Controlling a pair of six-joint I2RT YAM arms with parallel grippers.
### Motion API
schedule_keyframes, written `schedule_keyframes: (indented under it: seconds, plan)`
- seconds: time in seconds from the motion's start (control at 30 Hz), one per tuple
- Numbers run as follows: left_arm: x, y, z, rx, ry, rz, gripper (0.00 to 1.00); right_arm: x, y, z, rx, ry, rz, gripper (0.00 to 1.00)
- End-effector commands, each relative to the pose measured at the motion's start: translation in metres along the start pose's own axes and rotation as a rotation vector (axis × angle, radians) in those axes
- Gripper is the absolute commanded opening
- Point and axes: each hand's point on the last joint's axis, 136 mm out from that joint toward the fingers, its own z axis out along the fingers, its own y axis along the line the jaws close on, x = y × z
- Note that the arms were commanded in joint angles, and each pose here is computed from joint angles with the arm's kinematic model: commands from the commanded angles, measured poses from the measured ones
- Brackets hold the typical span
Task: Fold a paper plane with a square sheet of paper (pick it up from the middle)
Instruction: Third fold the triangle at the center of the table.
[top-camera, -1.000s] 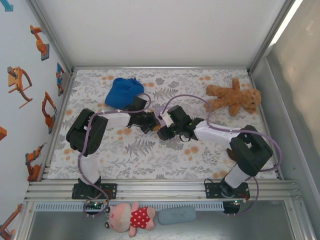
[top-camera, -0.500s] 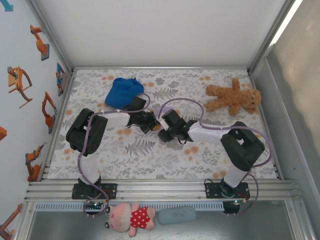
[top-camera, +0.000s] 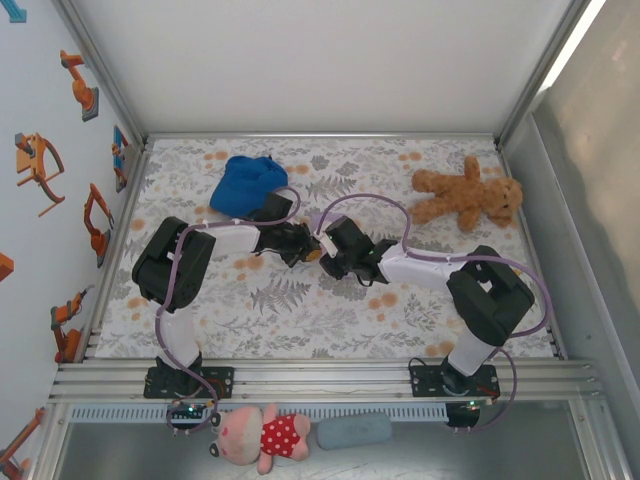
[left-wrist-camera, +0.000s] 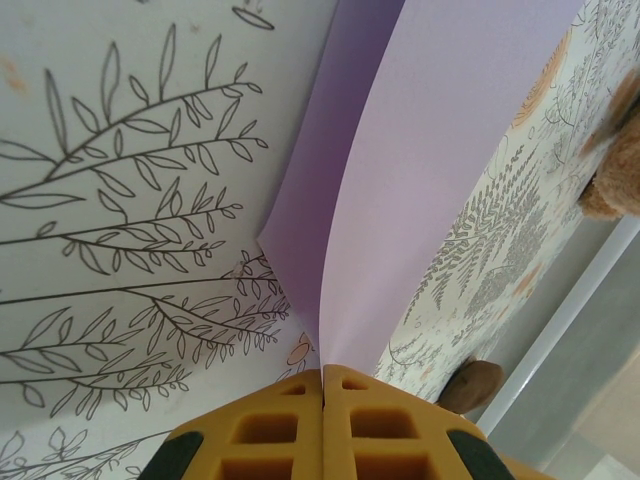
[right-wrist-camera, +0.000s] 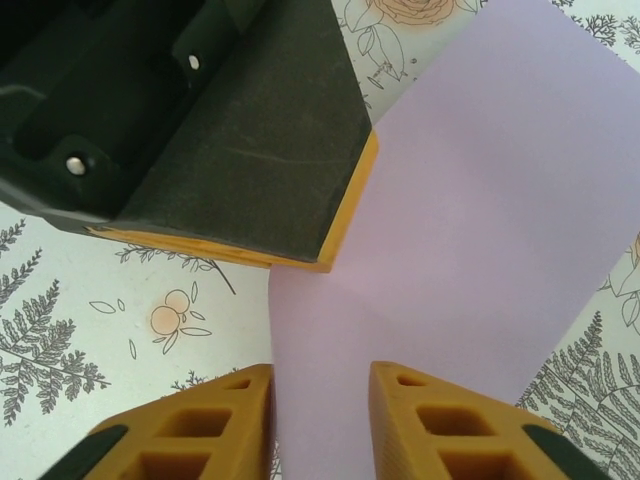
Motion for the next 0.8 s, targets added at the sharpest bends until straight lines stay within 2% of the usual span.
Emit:
schedule_keyframes:
  seconds: [0.0, 0.1, 0.2, 0.4, 0.57, 0.77]
  plan:
    - [0.001, -0.003, -0.005, 0.01, 0.006, -0.017, 0.05, 0.0, 0.005, 0.0, -0.024, -0.003, -0.014, 0.23]
    - [0.001, -0.003, -0.008, 0.014, 0.0, -0.021, 0.08, 0.0, 0.008, -0.001, -0.042, 0.0, -0.018, 0.12]
    - [-0.003, 0.0, -0.016, 0.015, -0.019, -0.026, 0.15, 0.0, 0.012, -0.002, -0.07, -0.001, -0.021, 0.05]
    - [-0.022, 0.004, -0.045, 0.038, -0.11, -0.016, 0.29, -0.001, 0.027, -0.008, -0.16, -0.008, -0.016, 0.0]
    - [-0.031, -0.017, -0.055, 0.09, -0.154, 0.057, 0.29, 0.001, 0.037, -0.012, -0.234, -0.003, 0.007, 0.0]
    - [-0.037, -0.033, -0.034, 0.121, -0.119, 0.092, 0.25, 0.001, 0.044, -0.014, -0.3, -0.002, 0.05, 0.0]
